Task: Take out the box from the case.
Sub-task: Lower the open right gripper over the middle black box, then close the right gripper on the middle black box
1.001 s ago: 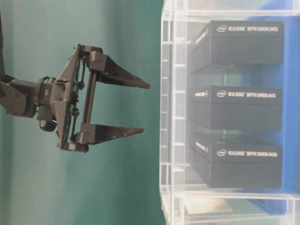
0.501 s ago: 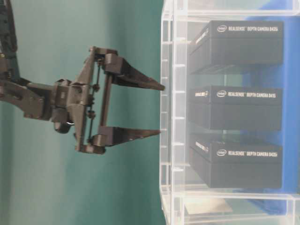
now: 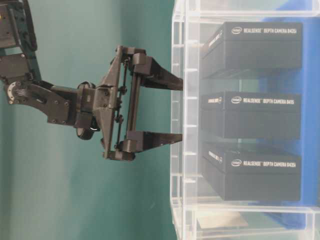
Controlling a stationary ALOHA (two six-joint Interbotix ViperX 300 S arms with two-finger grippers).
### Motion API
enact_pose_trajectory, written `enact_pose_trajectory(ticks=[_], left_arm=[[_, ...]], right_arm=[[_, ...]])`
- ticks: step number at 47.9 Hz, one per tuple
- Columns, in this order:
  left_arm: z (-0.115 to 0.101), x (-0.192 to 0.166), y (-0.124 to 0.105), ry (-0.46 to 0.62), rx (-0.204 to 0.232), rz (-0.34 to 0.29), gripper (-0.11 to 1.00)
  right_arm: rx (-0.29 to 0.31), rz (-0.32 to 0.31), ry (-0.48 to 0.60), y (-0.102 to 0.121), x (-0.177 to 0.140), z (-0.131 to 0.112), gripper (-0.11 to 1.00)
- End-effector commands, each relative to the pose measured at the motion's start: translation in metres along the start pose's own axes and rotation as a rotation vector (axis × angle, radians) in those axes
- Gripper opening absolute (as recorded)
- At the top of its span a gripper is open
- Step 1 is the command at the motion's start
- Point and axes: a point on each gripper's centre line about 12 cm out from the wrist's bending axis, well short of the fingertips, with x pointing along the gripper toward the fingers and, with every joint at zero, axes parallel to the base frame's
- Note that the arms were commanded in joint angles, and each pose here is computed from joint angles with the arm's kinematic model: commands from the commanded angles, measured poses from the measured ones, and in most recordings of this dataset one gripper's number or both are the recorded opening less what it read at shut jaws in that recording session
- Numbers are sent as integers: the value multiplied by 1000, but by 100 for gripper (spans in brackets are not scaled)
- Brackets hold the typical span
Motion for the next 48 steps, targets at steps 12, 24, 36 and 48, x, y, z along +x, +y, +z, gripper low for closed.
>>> enact_pose_trajectory(ticks=[12,24,36,48], left_arm=[[2,-5,0,-20,-3,-21,93],[1,-3,1,-17,-2,-14,93],[0,0,2,-27,-1,-27,93],[-2,0,4,-28,-4,-30,93]], right_arm=[[-2,29,7,1,7,-3,94],[-4,13,19,-1,22,-7,94],[5,-2,24,-7,35,-10,94],[20,7,22,-6,38,-10,94]])
